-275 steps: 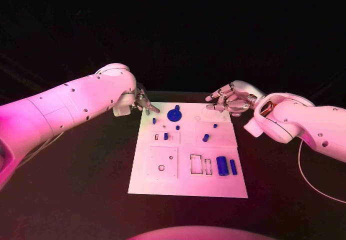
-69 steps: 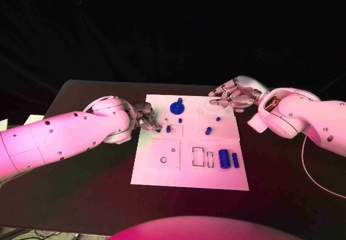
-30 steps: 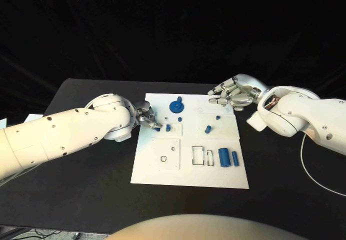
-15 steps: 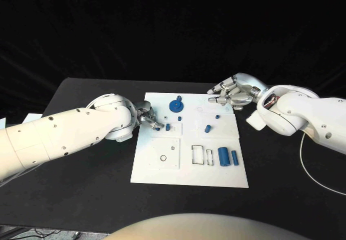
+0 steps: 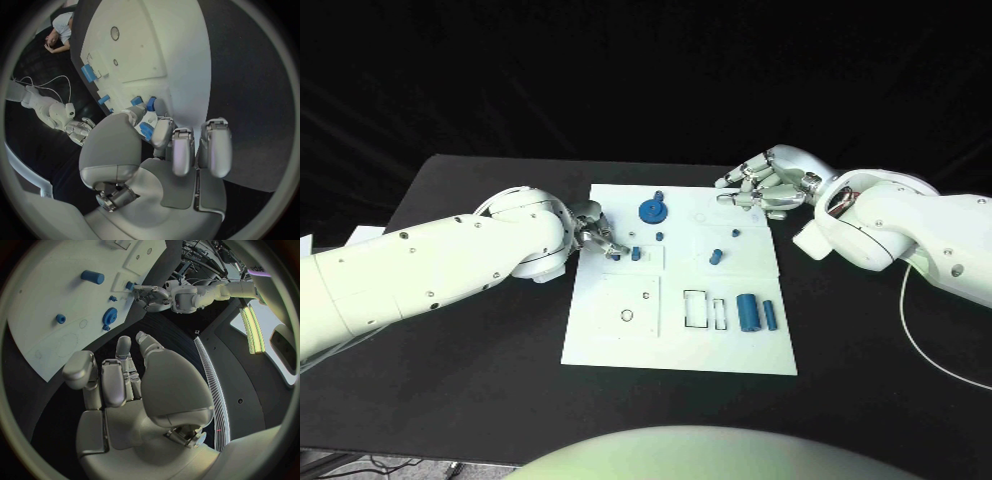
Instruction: Assemble the parts on the task board
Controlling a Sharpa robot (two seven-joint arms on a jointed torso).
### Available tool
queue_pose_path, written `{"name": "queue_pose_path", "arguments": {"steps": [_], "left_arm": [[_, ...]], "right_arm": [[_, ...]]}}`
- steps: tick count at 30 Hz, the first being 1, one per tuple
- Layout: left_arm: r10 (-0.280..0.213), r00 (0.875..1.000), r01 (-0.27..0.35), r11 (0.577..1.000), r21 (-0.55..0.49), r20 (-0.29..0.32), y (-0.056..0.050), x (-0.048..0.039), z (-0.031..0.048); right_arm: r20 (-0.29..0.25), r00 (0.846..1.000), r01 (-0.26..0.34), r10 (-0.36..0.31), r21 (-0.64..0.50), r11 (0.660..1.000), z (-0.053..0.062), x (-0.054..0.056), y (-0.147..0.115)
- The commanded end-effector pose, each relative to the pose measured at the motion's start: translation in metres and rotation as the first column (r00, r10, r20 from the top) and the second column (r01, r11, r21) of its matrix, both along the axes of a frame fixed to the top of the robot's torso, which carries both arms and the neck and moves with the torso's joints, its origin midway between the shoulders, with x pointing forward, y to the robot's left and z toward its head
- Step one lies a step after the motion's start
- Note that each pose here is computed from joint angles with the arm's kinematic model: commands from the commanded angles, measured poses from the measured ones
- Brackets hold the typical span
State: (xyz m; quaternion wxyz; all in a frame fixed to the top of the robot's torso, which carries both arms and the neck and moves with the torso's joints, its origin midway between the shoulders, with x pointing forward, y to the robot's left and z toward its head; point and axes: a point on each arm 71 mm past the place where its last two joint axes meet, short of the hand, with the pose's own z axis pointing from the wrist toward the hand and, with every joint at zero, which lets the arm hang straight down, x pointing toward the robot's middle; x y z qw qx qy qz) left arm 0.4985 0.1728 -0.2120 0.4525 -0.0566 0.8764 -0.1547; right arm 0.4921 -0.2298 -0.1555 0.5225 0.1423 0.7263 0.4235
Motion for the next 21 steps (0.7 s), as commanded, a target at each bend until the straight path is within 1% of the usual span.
{"name": "queue_pose_path", "arguments": {"steps": [1,6,9,14,21], "left_arm": [[0.014,1.000,-0.014,1.000,0.000,-0.005,0.000,-0.0002,-0.0019],[0.024,1.000,-0.024,1.000,-0.005,0.004,0.001,0.0008,-0.0010],[0.031,0.999,-0.031,0.999,-0.016,0.012,0.002,0.0016,0.0018],[0.045,0.999,-0.044,0.998,-0.035,0.027,0.004,0.0025,0.0077],[0.055,0.997,-0.052,0.997,-0.058,0.052,0.006,0.0041,0.0186]], "right_arm": [[-0.001,1.000,-0.016,0.016,0.002,1.000,0.000,-0.001,0.001],[0.000,1.000,-0.018,0.018,0.003,1.000,0.000,-0.001,0.001],[-0.002,1.000,-0.020,0.020,0.002,1.000,0.000,-0.001,0.001],[-0.003,1.000,-0.022,0.022,0.001,1.000,-0.001,-0.001,0.002],[-0.004,1.000,-0.023,0.023,0.000,1.000,-0.001,0.000,0.002]]}}
